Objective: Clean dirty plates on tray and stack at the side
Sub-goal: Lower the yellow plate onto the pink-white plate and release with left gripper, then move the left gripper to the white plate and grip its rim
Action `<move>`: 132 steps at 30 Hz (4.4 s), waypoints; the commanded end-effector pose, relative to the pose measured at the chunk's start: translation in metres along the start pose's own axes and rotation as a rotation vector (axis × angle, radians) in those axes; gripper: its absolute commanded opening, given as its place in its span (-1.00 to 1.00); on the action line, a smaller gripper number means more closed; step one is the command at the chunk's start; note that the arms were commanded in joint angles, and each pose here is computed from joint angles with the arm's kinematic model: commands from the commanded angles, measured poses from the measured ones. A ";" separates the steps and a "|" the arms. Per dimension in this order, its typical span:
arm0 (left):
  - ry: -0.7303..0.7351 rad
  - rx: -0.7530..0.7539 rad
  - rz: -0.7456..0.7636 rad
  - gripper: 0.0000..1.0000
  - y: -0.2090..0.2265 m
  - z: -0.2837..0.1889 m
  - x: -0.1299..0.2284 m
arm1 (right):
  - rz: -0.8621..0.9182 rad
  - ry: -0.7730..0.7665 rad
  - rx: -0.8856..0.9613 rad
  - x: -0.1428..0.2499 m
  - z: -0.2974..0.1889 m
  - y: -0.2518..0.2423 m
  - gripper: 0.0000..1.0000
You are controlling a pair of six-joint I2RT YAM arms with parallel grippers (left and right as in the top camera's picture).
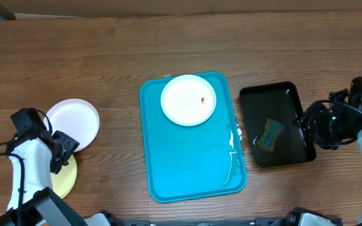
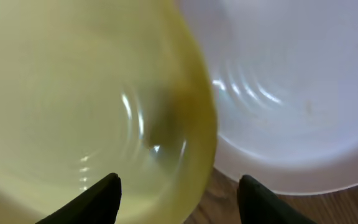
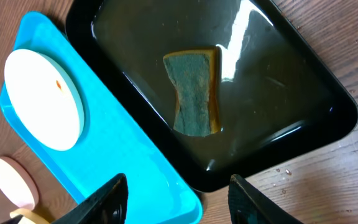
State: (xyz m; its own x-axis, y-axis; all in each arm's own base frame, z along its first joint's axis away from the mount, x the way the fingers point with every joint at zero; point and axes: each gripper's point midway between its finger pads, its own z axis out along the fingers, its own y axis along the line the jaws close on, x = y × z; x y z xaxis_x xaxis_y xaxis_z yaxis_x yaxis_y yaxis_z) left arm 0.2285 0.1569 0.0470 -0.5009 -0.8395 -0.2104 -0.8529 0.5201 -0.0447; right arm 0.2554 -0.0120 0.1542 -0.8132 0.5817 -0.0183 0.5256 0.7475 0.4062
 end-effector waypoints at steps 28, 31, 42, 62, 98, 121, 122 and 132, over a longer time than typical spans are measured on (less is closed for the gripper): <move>-0.117 -0.155 0.117 -0.04 0.002 0.005 -0.001 | -0.022 -0.023 -0.021 -0.002 -0.008 0.005 0.10; -0.145 -0.116 0.115 -0.07 -0.004 0.014 -0.002 | -0.022 -0.024 -0.021 -0.003 -0.008 0.006 0.11; -0.226 0.346 0.217 -0.33 -0.093 0.004 -0.020 | -0.022 -0.025 -0.021 -0.003 -0.008 0.006 0.18; -0.187 0.479 0.387 -0.70 -0.137 -0.058 -0.012 | -0.009 -0.001 -0.013 0.003 -0.008 0.003 0.22; -0.070 0.232 -0.089 -0.04 0.029 0.016 -0.009 | -0.008 0.001 -0.013 0.004 -0.008 0.003 0.24; -0.035 0.653 0.850 0.19 -0.182 -0.085 0.082 | -0.064 -0.005 -0.014 0.002 -0.008 0.004 0.25; -0.063 0.629 0.924 0.22 -0.195 -0.085 0.094 | -0.064 -0.005 -0.014 0.002 -0.008 0.004 0.25; -0.144 0.568 0.954 0.24 -0.281 -0.042 0.167 | -0.063 -0.003 -0.014 0.003 -0.007 0.004 0.25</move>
State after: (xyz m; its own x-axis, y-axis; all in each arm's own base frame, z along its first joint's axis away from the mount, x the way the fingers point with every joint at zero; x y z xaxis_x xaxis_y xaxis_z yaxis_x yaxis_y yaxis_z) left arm 0.3653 -0.1385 0.0948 -0.8296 0.0796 -0.5526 0.2513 0.9371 -0.2423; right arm 0.2489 -0.0088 0.1538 -0.8403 0.5420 -0.0084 0.4930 0.7707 0.4037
